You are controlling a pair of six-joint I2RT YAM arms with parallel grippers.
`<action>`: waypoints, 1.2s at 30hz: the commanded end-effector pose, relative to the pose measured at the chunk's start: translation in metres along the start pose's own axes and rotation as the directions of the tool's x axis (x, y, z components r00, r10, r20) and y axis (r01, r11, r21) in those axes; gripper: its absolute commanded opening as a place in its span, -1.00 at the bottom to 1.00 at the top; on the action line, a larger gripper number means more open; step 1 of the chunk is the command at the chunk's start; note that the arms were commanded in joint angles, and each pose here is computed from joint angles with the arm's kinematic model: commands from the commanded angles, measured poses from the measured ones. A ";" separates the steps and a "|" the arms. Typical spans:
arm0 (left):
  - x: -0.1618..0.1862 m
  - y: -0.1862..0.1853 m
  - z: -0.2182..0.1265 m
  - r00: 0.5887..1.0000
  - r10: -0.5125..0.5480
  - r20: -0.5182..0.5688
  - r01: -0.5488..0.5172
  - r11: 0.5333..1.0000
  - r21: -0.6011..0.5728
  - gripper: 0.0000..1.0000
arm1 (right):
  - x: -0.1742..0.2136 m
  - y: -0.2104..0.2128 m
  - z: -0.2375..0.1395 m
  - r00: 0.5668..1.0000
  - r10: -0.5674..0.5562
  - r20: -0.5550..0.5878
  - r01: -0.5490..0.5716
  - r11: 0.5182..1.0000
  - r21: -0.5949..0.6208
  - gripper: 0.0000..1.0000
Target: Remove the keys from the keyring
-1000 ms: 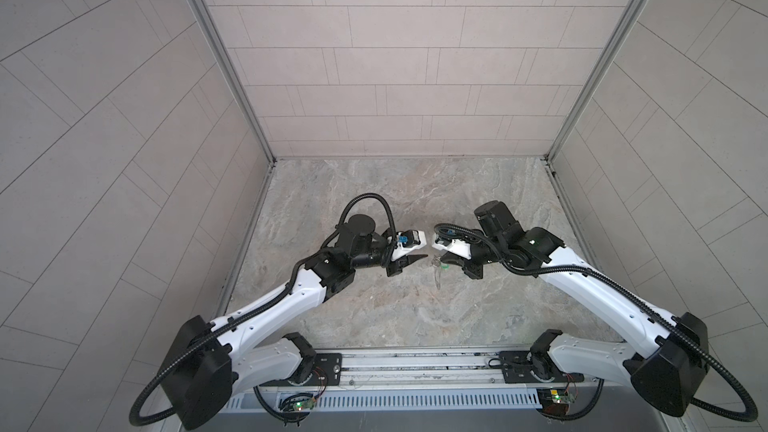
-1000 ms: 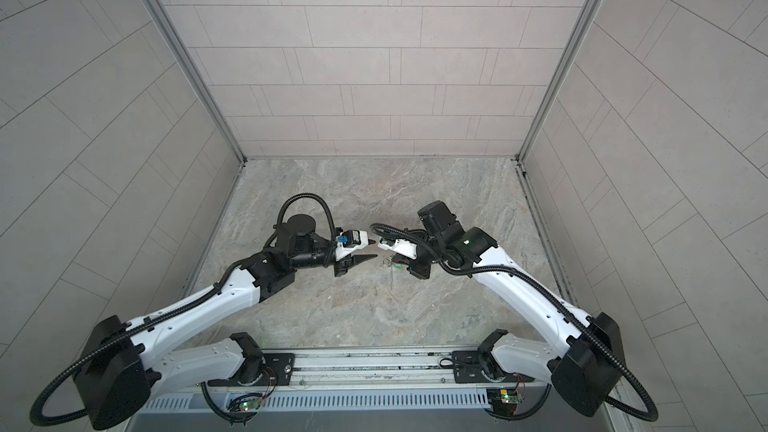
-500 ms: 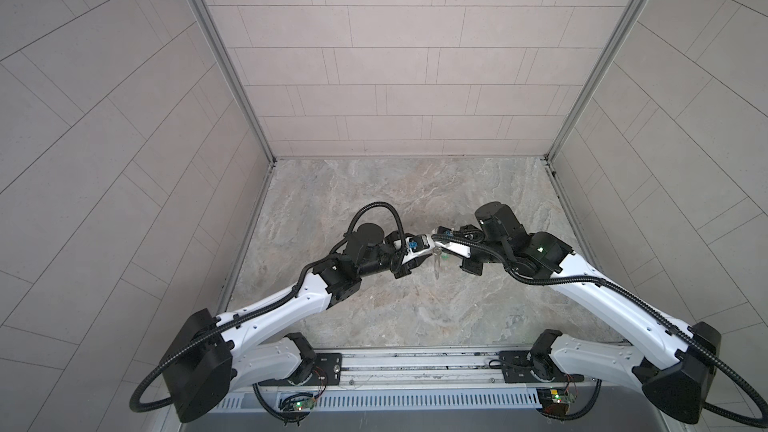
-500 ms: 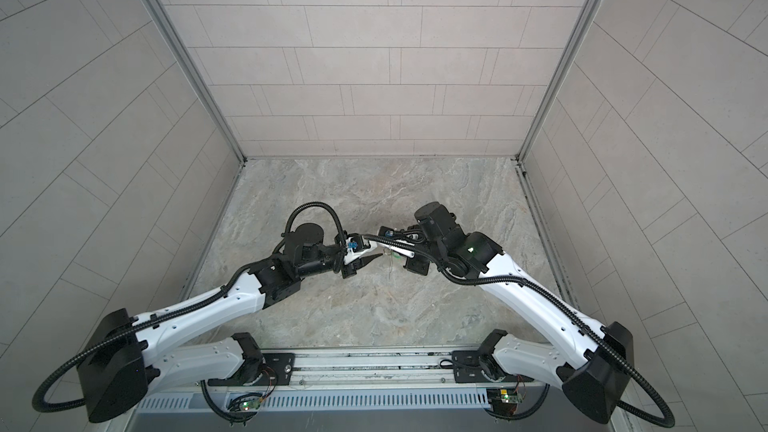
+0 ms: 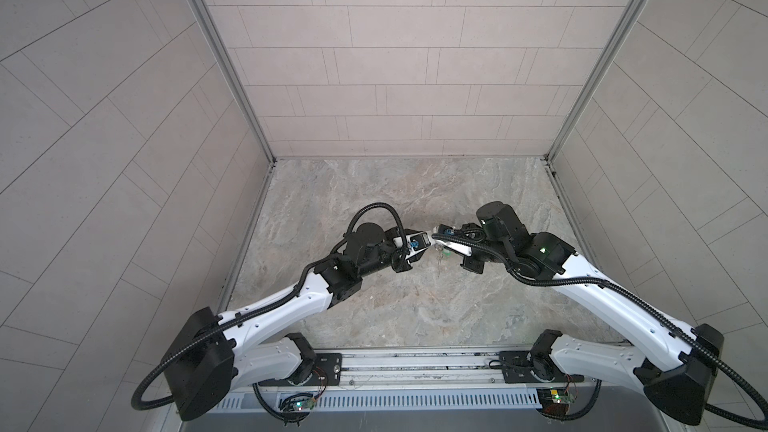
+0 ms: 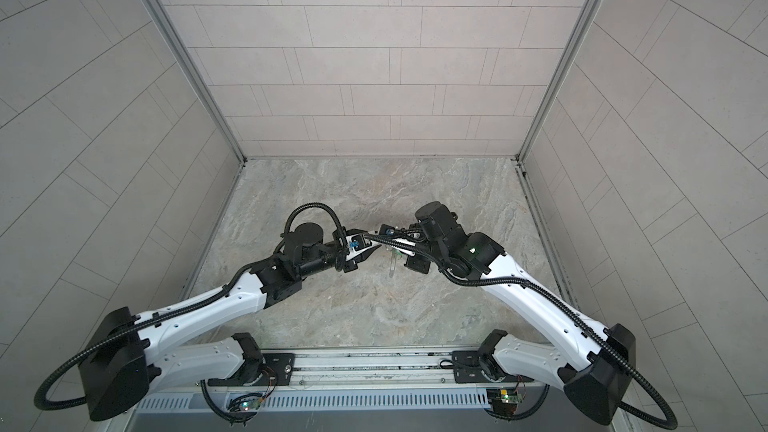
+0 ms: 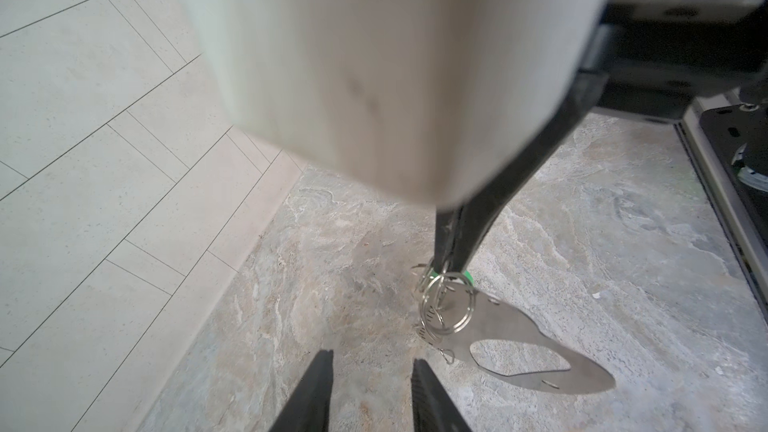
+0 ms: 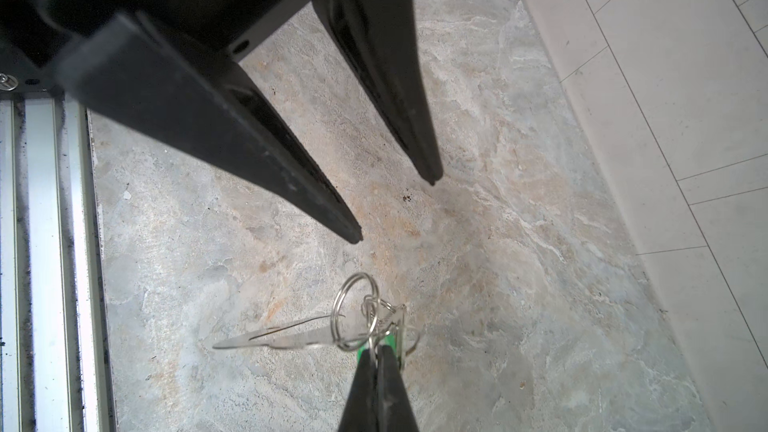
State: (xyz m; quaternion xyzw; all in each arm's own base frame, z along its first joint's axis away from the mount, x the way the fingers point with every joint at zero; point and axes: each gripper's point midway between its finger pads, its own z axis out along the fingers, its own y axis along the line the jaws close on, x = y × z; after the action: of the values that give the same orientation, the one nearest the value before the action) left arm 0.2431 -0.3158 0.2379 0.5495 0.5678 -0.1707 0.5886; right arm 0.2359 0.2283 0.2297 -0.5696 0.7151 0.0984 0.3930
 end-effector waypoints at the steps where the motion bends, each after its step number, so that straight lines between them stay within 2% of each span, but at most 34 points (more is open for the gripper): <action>1: -0.004 -0.003 0.013 1.000 -0.019 0.016 0.019 0.999 0.038 -0.26 | -0.027 0.003 -0.010 0.994 -0.046 0.102 0.047 0.999 -0.009 -1.00; 5: -0.014 -0.003 0.011 0.991 -0.087 0.105 0.083 0.996 0.041 -0.24 | -0.029 0.003 -0.012 0.993 -0.046 0.111 0.046 0.999 -0.002 -1.00; 11: -0.035 -0.014 0.003 0.949 -0.200 0.243 0.165 0.974 0.157 -0.22 | -0.031 0.000 -0.017 0.991 -0.019 0.131 0.016 1.000 0.024 -1.00; 16: -0.041 -0.030 -0.016 0.939 -0.230 0.257 0.166 0.954 0.249 -0.24 | -0.022 -0.005 -0.019 0.993 -0.001 0.115 -0.007 0.998 0.065 -1.00; 19: -0.041 -0.049 -0.028 0.950 -0.243 0.196 0.163 0.920 0.356 -0.31 | -0.018 -0.006 -0.019 0.994 0.007 0.106 -0.013 0.998 0.063 -1.00; 21: -0.037 -0.056 -0.035 0.955 -0.246 0.168 0.167 0.908 0.384 -0.33 | -0.016 -0.006 -0.018 0.995 -0.001 0.100 -0.005 0.998 0.060 -1.00; 26: -0.045 -0.046 -0.047 0.958 -0.204 0.202 0.133 0.939 0.317 -0.28 | -0.012 -0.008 -0.016 0.997 -0.005 0.078 0.000 0.998 0.065 -1.00; 31: -0.029 -0.014 -0.039 0.977 -0.152 0.151 0.134 0.984 0.120 -0.28 | -0.015 -0.004 -0.017 0.995 -0.017 0.095 0.012 0.999 0.045 -1.00; 36: -0.024 0.006 -0.024 0.994 -0.052 0.098 0.049 0.998 0.034 -0.46 | -0.014 0.002 -0.016 0.997 -0.007 0.074 0.007 1.000 -0.001 -1.00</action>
State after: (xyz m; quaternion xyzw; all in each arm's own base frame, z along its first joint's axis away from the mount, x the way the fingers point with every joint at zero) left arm 0.2104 -0.3052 0.2546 0.5305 0.5572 -0.2781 0.5752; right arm 0.2314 0.2275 0.2459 -0.5598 0.7026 0.1082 0.4256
